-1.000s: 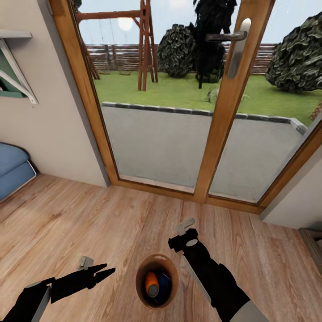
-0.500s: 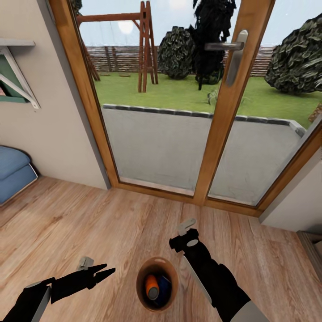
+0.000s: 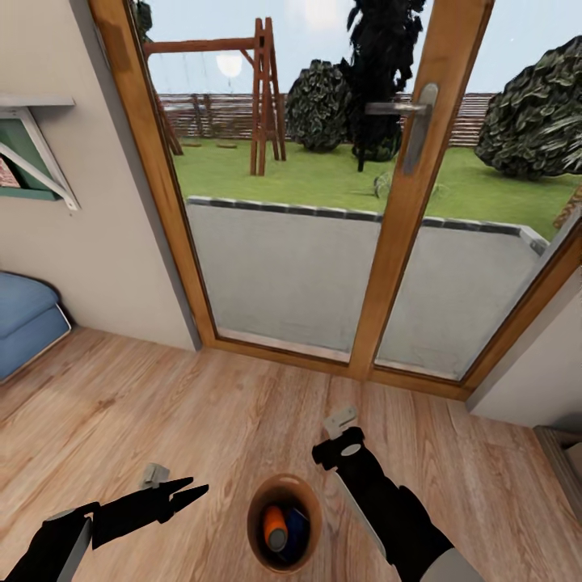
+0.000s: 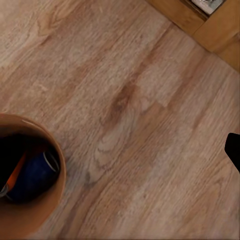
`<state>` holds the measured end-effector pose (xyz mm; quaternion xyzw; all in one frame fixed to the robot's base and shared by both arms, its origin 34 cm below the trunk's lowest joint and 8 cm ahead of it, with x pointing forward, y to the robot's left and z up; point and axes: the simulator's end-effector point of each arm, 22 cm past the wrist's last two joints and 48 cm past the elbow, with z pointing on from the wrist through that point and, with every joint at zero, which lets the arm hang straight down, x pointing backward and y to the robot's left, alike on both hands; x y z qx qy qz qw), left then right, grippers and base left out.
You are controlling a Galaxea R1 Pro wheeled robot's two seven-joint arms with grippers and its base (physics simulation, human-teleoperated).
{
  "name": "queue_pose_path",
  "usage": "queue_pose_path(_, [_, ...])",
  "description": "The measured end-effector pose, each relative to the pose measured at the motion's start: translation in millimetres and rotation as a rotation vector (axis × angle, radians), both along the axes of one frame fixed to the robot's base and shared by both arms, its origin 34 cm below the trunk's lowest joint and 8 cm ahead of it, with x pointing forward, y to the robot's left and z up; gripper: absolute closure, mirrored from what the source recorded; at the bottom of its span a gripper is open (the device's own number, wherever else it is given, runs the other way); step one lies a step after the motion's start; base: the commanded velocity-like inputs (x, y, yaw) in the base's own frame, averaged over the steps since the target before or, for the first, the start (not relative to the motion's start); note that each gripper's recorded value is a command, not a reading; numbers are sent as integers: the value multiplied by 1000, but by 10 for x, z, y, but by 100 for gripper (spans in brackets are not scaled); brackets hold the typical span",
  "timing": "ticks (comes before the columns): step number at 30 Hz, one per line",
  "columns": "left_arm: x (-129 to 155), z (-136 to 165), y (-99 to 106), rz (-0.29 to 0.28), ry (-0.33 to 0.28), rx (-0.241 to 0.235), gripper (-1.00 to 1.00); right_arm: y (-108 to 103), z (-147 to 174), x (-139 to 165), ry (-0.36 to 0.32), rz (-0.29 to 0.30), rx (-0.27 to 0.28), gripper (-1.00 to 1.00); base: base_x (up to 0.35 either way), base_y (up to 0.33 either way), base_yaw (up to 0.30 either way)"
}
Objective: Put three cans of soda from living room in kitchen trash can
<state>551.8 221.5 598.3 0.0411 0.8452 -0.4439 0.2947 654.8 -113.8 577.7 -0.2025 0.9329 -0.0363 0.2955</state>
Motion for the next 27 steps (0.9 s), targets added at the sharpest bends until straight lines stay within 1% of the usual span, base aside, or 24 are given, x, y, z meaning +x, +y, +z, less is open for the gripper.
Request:
queue_pose_path(4, [15,99,0,0,-5,0,-100,-25,43,15,-15,-2,3,-100,0,0,0])
queue_pose_path(10, [33,240,1,1,-12,-1,-100,-171,138,41,-28,-6,-16,-100,0,0,0])
queue_pose_path(18, [45,416,1,2,-17,-3,-100,-288,318,78,-41,-10,-32,-100,0,0,0])
queue_pose_path(24, [-60,410,3,10,27,-14,-100,-370,453,98,-48,-13,-44,-100,0,0,0])
queue_pose_path(27, [-128,390,20,16,50,-17,-100,-433,474,70,-41,-17,-54,-100,0,0,0])
